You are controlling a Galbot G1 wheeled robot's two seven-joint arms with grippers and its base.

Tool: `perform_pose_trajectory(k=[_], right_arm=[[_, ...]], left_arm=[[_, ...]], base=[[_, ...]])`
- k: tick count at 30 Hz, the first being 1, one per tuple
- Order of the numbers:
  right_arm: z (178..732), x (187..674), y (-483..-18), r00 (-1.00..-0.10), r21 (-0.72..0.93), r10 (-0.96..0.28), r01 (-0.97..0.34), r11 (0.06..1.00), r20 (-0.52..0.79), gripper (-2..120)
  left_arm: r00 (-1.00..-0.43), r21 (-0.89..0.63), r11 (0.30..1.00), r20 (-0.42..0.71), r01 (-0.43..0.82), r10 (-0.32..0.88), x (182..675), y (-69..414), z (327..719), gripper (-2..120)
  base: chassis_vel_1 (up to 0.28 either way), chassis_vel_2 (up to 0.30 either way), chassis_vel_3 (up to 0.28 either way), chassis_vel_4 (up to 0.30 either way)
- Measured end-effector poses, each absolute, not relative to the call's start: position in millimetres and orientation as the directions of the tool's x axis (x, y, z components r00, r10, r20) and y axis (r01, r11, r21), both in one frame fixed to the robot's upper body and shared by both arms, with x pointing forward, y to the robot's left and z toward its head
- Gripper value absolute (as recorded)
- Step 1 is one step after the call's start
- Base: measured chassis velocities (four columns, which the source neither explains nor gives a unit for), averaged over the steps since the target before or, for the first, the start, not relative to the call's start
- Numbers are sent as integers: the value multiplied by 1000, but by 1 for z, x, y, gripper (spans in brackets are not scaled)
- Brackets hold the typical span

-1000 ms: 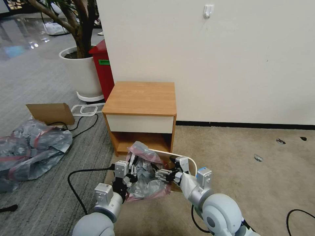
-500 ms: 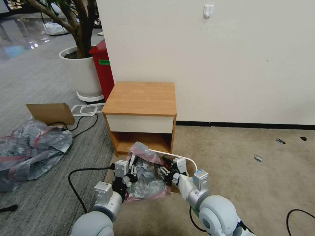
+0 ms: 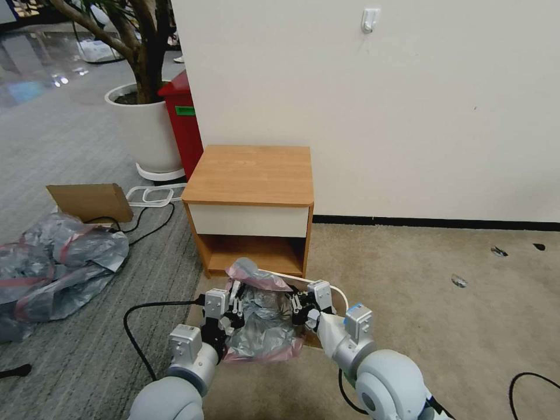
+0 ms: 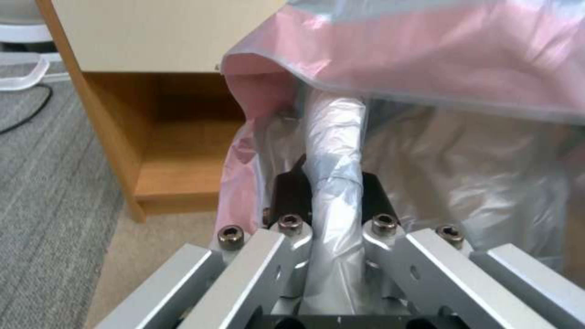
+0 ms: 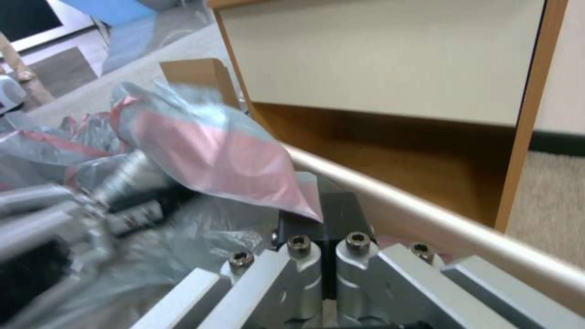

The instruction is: Pick up the garbage bag from the table and place it over the trash can.

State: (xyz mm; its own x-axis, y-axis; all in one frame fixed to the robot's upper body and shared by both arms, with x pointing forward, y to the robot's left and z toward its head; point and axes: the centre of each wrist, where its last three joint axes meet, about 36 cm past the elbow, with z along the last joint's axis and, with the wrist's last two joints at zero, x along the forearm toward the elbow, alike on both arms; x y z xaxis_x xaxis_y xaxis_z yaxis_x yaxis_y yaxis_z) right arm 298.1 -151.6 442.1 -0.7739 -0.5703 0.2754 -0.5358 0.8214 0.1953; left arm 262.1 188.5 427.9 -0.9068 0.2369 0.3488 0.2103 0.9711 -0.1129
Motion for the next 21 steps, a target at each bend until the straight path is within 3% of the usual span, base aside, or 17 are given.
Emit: perform_pose_trajectory(k=[21], right_arm=[[481, 352, -179, -803, 100, -553, -545, 832, 222, 0]], left_arm=[[-888, -134, 961, 367, 244, 276, 252, 179, 427, 5]], base=[[0, 0, 0, 0]])
